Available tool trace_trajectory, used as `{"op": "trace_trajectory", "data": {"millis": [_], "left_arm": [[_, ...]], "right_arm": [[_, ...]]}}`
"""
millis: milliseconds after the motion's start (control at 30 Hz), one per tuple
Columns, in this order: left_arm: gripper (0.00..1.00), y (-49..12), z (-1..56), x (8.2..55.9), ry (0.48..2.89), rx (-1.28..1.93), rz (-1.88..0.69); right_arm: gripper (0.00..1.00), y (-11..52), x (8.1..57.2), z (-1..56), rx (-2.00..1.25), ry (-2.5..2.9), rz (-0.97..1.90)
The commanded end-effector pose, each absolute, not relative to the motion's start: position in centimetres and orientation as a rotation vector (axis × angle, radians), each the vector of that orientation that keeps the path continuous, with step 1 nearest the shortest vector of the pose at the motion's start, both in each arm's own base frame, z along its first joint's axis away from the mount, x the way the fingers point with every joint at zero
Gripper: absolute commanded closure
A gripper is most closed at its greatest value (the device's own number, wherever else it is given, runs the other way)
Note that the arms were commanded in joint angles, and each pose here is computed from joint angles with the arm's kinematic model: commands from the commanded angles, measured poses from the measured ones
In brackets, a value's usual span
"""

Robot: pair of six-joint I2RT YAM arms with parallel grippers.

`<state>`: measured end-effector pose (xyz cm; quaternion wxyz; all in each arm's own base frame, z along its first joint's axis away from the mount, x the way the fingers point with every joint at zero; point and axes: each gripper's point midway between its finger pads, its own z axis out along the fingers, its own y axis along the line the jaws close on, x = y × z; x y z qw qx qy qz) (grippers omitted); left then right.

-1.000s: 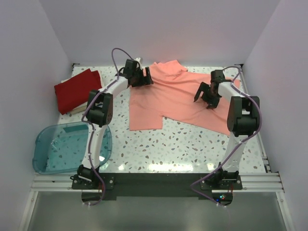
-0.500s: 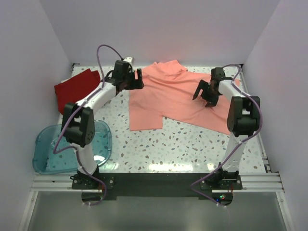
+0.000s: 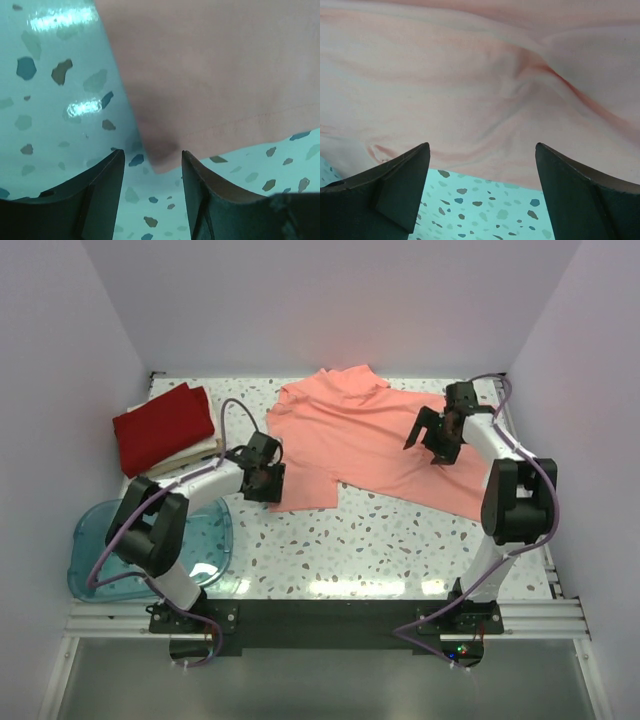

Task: Fold and stack the t-shirts
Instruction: Flatten the tshirt out

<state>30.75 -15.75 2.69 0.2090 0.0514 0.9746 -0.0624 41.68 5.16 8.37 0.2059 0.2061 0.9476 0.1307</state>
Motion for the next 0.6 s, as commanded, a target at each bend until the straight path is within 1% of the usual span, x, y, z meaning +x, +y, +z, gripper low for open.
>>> {"op": "trace_trajectory", "data": {"millis": [0, 100, 333, 567], "left_arm": [[0.47, -15.6, 4.8, 30.0, 2.675, 0.079, -0.207], [0.47, -15.5, 4.6, 29.0, 2.683, 0.062, -0.233], [0.5, -16.6, 3.3, 28.4, 2.708, 0.053, -0.32], [0.57, -17.5, 2.1, 29.8, 2.711, 0.037, -0.343]], "right_arm": [[0.11, 5.3, 40.4, 10.0, 0.574, 2.613, 0.394], [0.11, 5.3, 39.5, 9.8, 0.579, 2.619, 0.391], [0.11, 5.1, 38.0, 9.3, 0.579, 2.635, 0.376], [0.11, 5.1, 38.0, 10.1, 0.558, 2.624, 0.367]]}}
